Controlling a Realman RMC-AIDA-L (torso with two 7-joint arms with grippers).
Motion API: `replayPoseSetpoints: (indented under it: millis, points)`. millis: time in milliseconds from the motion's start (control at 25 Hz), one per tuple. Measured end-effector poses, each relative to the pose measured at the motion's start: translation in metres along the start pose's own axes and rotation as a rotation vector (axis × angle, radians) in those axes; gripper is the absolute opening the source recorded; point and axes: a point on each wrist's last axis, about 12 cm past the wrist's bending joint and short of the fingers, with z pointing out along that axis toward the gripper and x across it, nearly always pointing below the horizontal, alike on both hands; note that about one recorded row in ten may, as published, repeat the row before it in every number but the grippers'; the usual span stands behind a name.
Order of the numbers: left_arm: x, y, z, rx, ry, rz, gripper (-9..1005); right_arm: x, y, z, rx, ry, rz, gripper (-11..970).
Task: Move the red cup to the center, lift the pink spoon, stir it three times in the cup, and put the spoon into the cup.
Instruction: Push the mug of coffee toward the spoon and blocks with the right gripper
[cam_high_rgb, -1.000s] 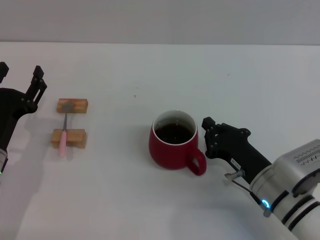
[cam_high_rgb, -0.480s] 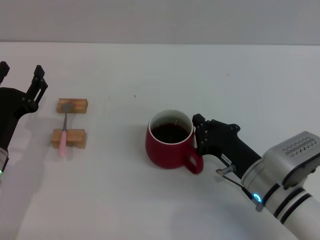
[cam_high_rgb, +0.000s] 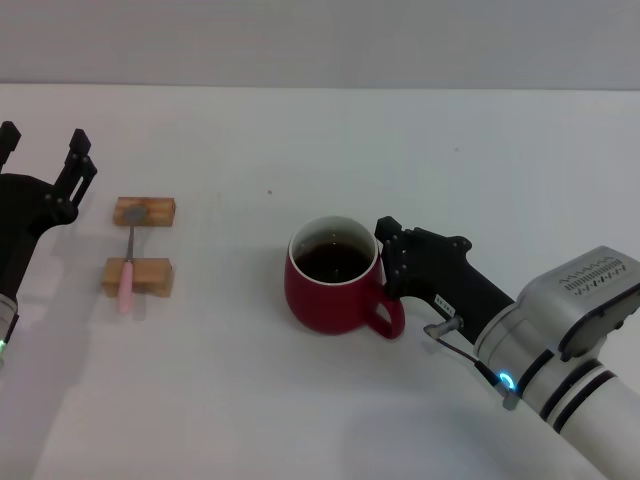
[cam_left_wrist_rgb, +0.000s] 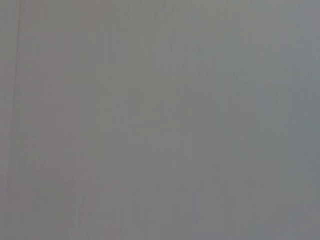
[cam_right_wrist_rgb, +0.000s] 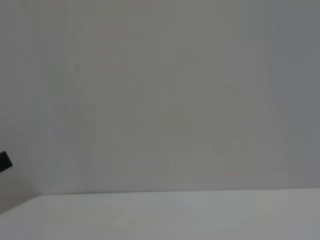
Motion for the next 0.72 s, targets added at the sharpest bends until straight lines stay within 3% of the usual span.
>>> replayPoseSetpoints:
  millis: [720]
  points:
    - [0.0003,0.0018,-0.0028,-0.006,0.001,0.001,782,-0.0024,-0.0021,-0.0011,0.001,-0.022,-0.008,-1]
